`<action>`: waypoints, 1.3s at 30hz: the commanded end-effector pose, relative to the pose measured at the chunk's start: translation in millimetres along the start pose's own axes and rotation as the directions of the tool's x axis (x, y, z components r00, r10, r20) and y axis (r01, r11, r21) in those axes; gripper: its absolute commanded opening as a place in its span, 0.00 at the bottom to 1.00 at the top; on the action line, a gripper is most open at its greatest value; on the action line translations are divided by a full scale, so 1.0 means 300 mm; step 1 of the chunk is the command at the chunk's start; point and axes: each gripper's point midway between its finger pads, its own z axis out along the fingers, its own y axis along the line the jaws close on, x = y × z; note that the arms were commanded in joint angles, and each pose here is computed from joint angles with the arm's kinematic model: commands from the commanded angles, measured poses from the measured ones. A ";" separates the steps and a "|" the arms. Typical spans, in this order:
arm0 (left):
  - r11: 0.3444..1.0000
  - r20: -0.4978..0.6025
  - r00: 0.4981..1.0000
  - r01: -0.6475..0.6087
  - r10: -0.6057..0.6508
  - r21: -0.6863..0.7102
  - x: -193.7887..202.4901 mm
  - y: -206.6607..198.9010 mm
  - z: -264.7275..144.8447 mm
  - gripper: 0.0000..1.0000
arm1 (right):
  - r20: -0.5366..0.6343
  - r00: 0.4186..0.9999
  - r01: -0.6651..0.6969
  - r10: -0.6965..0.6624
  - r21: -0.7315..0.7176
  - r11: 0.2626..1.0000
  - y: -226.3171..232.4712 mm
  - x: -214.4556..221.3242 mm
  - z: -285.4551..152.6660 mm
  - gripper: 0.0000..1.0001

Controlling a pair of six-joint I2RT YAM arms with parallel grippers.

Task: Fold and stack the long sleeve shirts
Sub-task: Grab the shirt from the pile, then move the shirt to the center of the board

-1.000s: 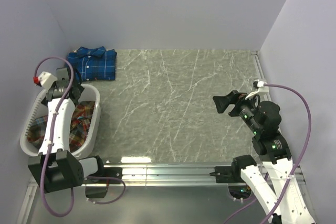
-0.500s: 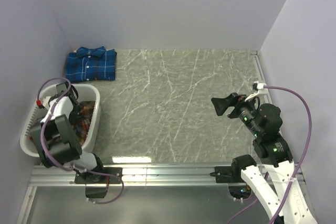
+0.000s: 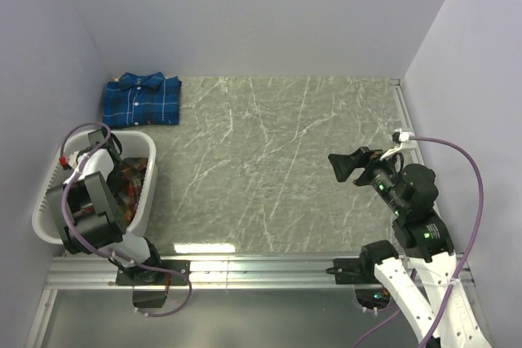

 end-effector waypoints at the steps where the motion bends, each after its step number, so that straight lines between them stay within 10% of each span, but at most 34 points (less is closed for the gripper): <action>1: 0.993 0.051 0.995 0.083 -0.088 0.087 -0.095 -0.024 -0.109 0.01 | 0.038 0.999 0.013 -0.012 -0.024 1.000 0.022 -0.034 -0.007 1.00; 15: 0.779 0.407 0.847 0.015 -0.343 0.626 -0.524 -0.200 -1.138 0.01 | 0.004 1.000 0.029 -0.029 -0.087 0.996 0.084 -0.059 -0.014 1.00; 21: 0.294 0.276 0.848 -0.150 -0.453 0.944 -0.547 -0.280 -1.697 0.01 | 0.021 0.999 0.036 -0.035 -0.086 0.996 0.091 -0.081 -0.027 1.00; 29: -0.369 0.173 0.938 -0.281 -0.300 0.886 -0.289 -0.339 -2.262 0.01 | 0.064 0.997 0.054 -0.051 -0.058 0.997 0.082 -0.113 -0.055 1.00; 34: -0.586 0.190 0.950 -0.304 -0.249 0.751 -0.087 -0.340 -2.503 0.02 | 0.104 0.993 0.054 -0.051 -0.028 0.998 0.069 -0.135 -0.081 1.00; 39: -0.651 0.184 0.972 -0.233 -0.143 0.723 0.082 -0.406 -2.500 0.08 | 0.139 0.988 0.067 -0.066 -0.006 0.998 0.060 -0.155 -0.113 1.00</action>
